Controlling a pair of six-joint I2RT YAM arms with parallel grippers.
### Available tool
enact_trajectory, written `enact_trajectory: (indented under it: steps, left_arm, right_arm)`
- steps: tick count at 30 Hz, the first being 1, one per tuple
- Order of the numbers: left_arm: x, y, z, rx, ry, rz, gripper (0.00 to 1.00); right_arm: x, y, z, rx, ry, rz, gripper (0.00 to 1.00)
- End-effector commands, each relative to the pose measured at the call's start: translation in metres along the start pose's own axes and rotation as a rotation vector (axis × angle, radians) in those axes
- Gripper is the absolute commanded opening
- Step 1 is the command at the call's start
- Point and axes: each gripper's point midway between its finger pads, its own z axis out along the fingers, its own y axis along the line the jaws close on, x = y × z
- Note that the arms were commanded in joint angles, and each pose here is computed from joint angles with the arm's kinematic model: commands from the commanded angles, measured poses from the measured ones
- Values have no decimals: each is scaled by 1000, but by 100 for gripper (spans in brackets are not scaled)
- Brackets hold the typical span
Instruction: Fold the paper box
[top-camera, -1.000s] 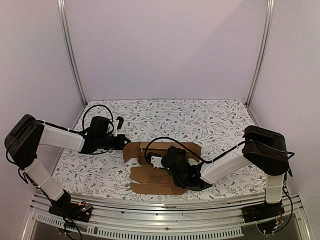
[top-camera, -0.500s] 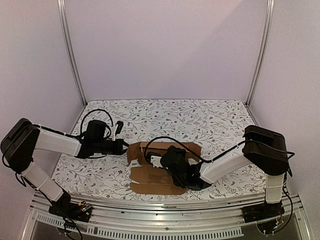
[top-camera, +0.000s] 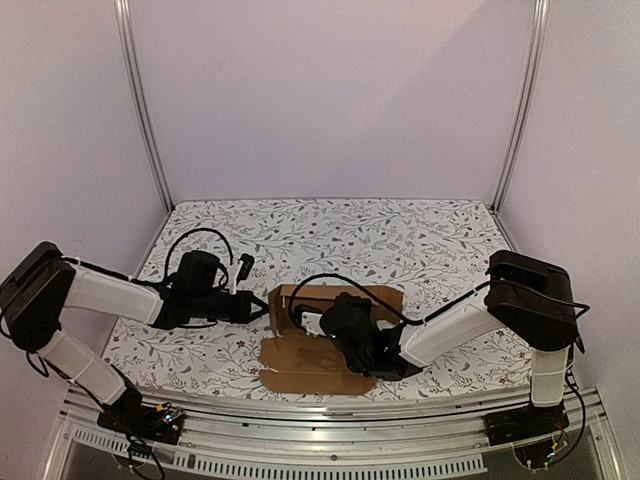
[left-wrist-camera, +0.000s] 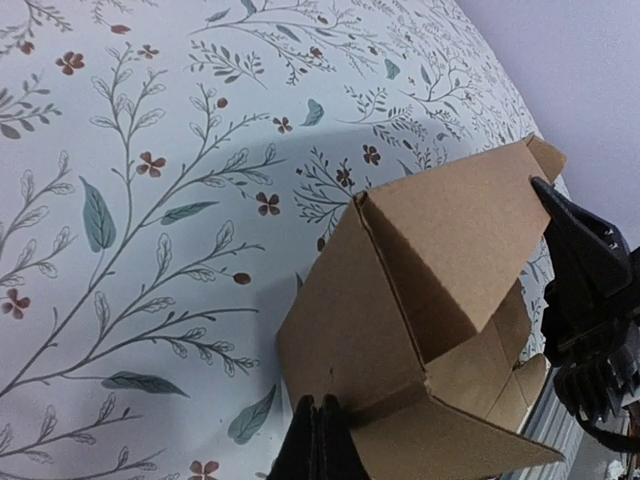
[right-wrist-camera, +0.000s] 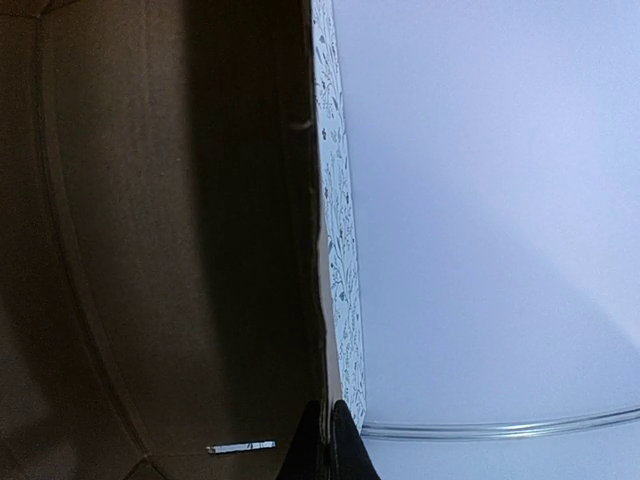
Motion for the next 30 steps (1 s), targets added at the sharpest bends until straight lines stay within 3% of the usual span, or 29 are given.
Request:
enact_trajectory:
  steps: [1,30]
  left_arm:
    - [6,-6,-2,-17,-3,16,0]
    - [31,-16,-32,-106,-27,98,21]
  right_arm:
    - [2,17,-3,-39,-2,-30,0]
    - [-4,18,-28,46,-4,-68,0]
